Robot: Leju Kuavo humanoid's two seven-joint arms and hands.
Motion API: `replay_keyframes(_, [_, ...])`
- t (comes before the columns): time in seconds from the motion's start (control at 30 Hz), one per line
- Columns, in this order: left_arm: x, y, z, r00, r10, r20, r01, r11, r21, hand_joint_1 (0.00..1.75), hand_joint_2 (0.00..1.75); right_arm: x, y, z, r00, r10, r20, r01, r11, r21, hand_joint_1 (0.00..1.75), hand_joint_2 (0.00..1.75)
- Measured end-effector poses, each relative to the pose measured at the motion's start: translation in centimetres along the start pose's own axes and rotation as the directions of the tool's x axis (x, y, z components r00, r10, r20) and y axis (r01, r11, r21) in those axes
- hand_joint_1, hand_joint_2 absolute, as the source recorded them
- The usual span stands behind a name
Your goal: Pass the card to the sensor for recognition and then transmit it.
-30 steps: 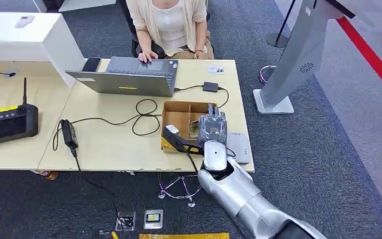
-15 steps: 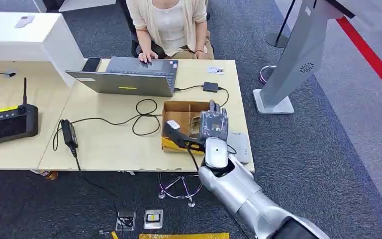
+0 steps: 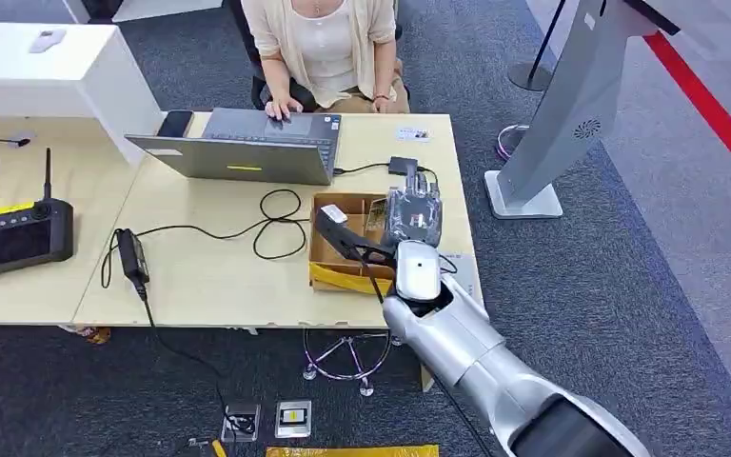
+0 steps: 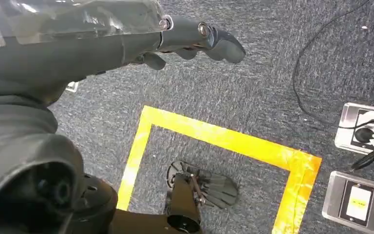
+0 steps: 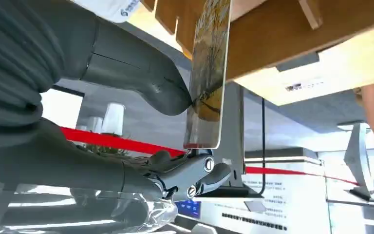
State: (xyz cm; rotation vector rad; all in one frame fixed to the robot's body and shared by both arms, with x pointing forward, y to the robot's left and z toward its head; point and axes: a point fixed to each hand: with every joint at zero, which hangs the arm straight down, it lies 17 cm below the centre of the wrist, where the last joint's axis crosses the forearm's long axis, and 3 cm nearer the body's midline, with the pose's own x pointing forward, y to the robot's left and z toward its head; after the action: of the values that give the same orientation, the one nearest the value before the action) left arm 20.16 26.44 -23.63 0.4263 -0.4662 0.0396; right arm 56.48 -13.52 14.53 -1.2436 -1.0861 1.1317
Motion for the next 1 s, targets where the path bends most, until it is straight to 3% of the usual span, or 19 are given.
replay_keyframes(0.53, [0.1,0.0,0.0,1.000,-0.013,0.002,0.013,1.000,0.001,0.00,0.00,-1.4,-5.8,-2.6,0.987,0.153,-0.046,-0.157,0.982,-0.100,1.75,1.75])
replay_keyframes(1.0, [0.3,-0.5,0.2,1.000,-0.017,0.001,0.017,1.000,-0.008,0.00,0.00,-2.7,-6.3,-3.1,0.985,0.153,-0.082,-0.160,0.983,-0.090,1.75,1.75])
